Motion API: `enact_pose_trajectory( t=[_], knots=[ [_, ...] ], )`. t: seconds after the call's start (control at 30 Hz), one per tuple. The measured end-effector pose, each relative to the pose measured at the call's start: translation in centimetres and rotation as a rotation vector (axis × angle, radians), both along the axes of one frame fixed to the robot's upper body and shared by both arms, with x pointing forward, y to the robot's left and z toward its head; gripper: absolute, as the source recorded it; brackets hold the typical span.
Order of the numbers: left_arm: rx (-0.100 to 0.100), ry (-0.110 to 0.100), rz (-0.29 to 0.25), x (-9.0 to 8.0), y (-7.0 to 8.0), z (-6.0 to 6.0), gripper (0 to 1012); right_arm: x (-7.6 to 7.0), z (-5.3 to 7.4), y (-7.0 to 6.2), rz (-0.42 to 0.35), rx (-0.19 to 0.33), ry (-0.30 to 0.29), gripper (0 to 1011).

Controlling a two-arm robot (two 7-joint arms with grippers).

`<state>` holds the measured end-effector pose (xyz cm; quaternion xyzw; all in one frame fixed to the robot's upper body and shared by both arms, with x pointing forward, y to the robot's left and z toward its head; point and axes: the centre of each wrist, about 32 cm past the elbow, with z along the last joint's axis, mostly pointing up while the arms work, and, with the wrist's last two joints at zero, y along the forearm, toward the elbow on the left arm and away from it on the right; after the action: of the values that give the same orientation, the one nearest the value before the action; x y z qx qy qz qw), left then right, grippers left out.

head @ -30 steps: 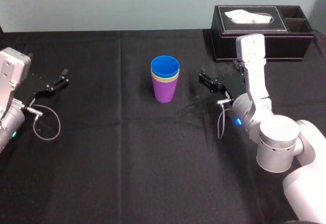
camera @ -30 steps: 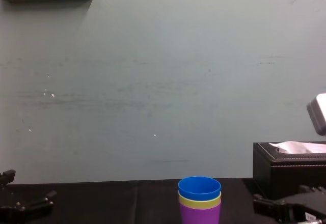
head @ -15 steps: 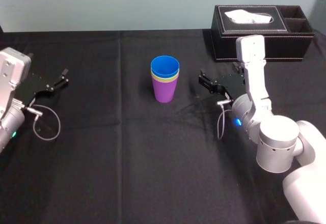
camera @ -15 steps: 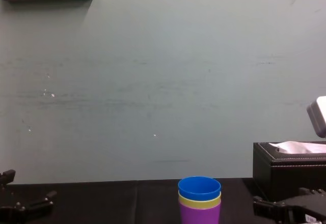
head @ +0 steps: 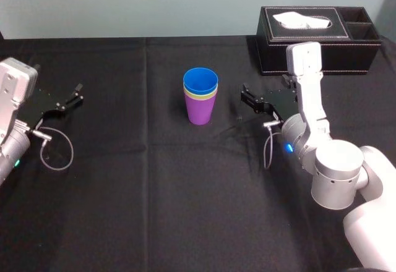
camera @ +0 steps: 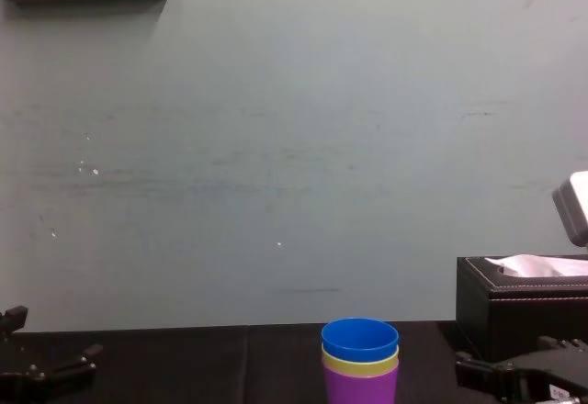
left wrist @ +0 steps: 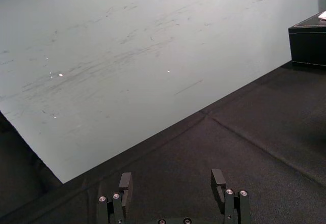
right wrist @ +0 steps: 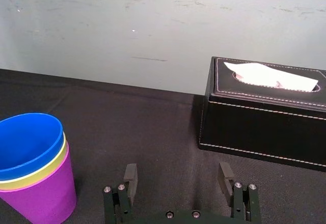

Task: Stack the three plastic cups sequentially using one hand.

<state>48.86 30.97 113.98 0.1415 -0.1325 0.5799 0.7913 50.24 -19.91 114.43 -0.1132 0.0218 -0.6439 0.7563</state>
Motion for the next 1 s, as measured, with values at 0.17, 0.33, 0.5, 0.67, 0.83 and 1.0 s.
enact_pose_trajectory(
  t=[0.17,0.33,0.5,0.67,0.83,1.0],
  knots=[
    [0.000,0.000,0.000,0.00,0.00,0.00,1010,0.00,0.02,0.01,0.001,0.000,-0.001,1004],
    [0.000,0.000,0.000,0.00,0.00,0.00,1010,0.00,0.02,-0.01,0.001,-0.001,-0.001,1004],
    [0.000,0.000,0.000,0.00,0.00,0.00,1010,0.00,0.02,-0.01,0.000,-0.001,-0.001,1004],
    [0.000,0.000,0.000,0.00,0.00,0.00,1010,0.00,0.02,-0.01,0.001,-0.001,-0.001,1004],
    [0.000,0.000,0.000,0.00,0.00,0.00,1010,0.00,0.02,-0.01,0.000,-0.001,-0.001,1004],
    [0.000,0.000,0.000,0.00,0.00,0.00,1010,0.00,0.02,-0.01,0.000,-0.001,-0.001,1004]
  ],
)
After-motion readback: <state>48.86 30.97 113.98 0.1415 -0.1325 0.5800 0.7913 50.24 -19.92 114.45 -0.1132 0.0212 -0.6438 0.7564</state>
